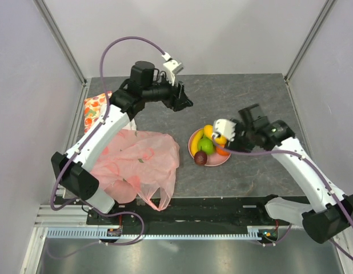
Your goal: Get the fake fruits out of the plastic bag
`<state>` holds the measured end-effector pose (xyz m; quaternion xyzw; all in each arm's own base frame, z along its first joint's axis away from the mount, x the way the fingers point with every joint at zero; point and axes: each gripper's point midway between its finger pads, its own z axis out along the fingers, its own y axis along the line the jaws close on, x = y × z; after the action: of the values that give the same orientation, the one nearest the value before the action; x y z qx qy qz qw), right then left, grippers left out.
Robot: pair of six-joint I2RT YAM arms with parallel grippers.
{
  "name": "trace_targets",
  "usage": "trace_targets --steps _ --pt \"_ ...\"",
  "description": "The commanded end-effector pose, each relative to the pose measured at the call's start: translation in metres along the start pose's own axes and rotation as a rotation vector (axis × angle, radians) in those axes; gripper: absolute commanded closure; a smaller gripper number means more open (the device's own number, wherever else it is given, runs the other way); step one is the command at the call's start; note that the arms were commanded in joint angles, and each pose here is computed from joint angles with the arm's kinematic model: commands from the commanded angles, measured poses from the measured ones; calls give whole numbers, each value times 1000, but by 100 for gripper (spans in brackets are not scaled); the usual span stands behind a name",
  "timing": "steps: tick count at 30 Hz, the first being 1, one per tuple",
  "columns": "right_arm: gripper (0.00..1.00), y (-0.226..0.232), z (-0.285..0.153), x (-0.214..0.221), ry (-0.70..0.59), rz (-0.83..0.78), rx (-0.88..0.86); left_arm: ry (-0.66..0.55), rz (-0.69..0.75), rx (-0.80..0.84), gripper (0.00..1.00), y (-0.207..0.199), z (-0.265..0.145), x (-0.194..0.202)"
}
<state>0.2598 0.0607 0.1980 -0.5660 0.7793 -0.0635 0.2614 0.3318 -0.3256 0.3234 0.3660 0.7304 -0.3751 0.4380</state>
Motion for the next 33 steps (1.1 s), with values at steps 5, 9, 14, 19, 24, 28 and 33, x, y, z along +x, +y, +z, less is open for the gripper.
trace_targets --steps 5,9,14,19,24,28,33 --pt "50 84 20 -75 -251 -311 -71 -99 58 -175 36 43 -54 -32" --pt "48 100 37 -81 -270 -439 -70 -112 72 -216 36 54 -68 -33" --pt "47 102 55 -87 -270 -502 -62 -112 67 -237 35 59 -79 -27" --pt "47 104 72 -79 -234 -554 -55 -112 58 -247 35 61 -88 -21" --pt "47 108 81 -68 -198 -604 -64 -121 45 -257 35 65 -96 -19" --pt "46 109 84 -63 -182 -619 -60 -131 40 -258 35 66 -99 -22" --pt "42 104 91 -62 -163 -607 -31 -133 30 -242 35 65 -97 -22"
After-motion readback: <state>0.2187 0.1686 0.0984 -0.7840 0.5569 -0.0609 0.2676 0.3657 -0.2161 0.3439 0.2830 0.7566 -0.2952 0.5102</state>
